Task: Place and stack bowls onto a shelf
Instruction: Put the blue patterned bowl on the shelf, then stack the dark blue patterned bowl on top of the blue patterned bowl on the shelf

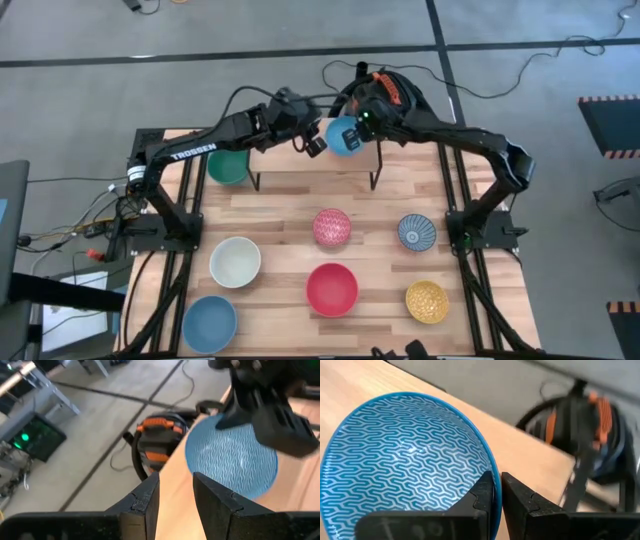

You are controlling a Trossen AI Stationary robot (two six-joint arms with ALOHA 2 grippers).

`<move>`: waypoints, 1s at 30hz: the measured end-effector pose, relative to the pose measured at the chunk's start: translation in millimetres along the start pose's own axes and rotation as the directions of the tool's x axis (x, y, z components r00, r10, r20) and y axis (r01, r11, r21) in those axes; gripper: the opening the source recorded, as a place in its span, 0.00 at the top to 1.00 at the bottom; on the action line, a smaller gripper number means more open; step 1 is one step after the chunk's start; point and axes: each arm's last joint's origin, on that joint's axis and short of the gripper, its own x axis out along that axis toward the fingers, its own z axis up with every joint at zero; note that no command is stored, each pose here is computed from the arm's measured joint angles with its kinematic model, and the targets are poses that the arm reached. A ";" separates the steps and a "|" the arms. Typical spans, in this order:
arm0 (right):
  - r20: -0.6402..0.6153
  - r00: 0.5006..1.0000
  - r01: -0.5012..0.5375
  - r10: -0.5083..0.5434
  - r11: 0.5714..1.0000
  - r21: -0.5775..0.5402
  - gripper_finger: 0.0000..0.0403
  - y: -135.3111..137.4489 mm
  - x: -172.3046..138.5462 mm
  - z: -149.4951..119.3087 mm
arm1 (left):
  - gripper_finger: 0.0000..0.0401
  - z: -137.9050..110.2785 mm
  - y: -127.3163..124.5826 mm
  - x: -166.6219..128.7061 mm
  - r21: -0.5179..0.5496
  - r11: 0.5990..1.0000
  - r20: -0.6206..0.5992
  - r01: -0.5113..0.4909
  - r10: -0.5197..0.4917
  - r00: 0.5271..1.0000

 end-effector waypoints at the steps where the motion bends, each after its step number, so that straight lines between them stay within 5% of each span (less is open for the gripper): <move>1: -0.036 0.999 0.012 -0.011 1.000 0.021 0.86 -2.6 2.2 -0.2 | 0.74 -2.0 -0.4 -0.1 -0.009 1.000 -0.019 0.003 -0.003 1.000; 8: -0.127 0.992 -0.017 0.027 0.997 0.078 0.79 -13.6 13.9 2.8 | 0.74 -13.7 -1.3 -1.0 -0.089 0.996 -0.130 0.000 -0.012 0.991; 14: -0.161 0.981 -0.087 0.104 0.990 0.107 0.60 -22.3 12.9 5.5 | 0.74 -16.7 -2.9 -2.4 -0.151 0.988 -0.159 -0.015 -0.009 0.987; 21: -0.066 0.989 -0.128 0.131 0.991 0.037 0.39 -31.2 -23.2 14.3 | 0.74 -16.0 -8.5 -5.3 -0.198 0.980 -0.154 -0.009 -0.022 0.988; 30: 0.048 0.985 -0.161 0.165 0.983 -0.084 0.37 -49.2 -84.3 13.3 | 0.74 -18.9 -15.0 -10.7 -0.395 0.917 -0.184 -0.051 -0.025 0.983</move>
